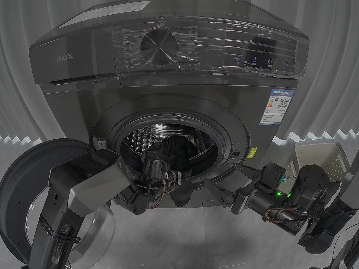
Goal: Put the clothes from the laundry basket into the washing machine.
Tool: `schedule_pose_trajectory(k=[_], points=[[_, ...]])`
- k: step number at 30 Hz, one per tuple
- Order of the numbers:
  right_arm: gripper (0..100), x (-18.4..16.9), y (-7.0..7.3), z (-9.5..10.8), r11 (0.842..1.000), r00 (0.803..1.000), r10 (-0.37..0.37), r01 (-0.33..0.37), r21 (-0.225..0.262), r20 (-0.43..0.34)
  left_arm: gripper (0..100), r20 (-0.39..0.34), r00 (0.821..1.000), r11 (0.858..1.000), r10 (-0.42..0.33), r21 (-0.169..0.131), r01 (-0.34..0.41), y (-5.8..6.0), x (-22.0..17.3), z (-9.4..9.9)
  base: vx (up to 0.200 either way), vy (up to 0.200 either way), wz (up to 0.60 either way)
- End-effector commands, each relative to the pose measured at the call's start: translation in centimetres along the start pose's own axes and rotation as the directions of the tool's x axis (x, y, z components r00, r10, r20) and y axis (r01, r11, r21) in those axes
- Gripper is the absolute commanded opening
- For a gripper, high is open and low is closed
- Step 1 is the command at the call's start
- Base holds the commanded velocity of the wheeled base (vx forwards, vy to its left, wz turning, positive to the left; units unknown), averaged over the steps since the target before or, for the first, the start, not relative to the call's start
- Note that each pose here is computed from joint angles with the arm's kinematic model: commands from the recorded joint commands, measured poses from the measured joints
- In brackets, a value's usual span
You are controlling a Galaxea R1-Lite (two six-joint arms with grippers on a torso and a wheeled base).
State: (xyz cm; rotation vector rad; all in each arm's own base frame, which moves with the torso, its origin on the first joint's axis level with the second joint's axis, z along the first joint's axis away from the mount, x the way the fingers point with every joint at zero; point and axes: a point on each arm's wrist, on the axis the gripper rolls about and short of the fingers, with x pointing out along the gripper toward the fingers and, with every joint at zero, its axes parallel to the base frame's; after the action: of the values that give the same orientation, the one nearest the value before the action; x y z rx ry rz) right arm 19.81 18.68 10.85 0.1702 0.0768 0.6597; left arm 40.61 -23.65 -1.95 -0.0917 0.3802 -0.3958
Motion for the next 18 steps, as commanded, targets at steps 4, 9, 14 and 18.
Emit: schedule_pose_trajectory(k=[4,9,14,18], points=[[100,0.0,0.0,0.1,1.0,1.0,0.0,0.0,0.0,0.003,0,-0.01,1.0,1.0,0.01,-0.002,-0.01,0.5,1.0,-1.2,0.0,0.0,0.0],[100,0.0,0.0,0.0,1.0,1.0,0.002,-0.002,0.001,-0.002,0,0.071,0.997,1.0,0.013,-0.014,-0.012,0.4,1.5,0.6,0.0,0.0,0.0],[100,0.0,0.0,0.1,1.0,1.0,0.002,-0.002,0.012,0.003,0,0.197,0.979,0.998,0.054,-0.047,-0.046,0.5,2.2,3.7,0.0,0.0,0.0],[100,0.1,0.1,0.1,1.0,1.0,0.003,-0.003,0.016,0.004,0,0.244,0.968,0.997,0.06,-0.056,-0.047,0.7,2.4,4.6,0.0,0.0,0.0]])
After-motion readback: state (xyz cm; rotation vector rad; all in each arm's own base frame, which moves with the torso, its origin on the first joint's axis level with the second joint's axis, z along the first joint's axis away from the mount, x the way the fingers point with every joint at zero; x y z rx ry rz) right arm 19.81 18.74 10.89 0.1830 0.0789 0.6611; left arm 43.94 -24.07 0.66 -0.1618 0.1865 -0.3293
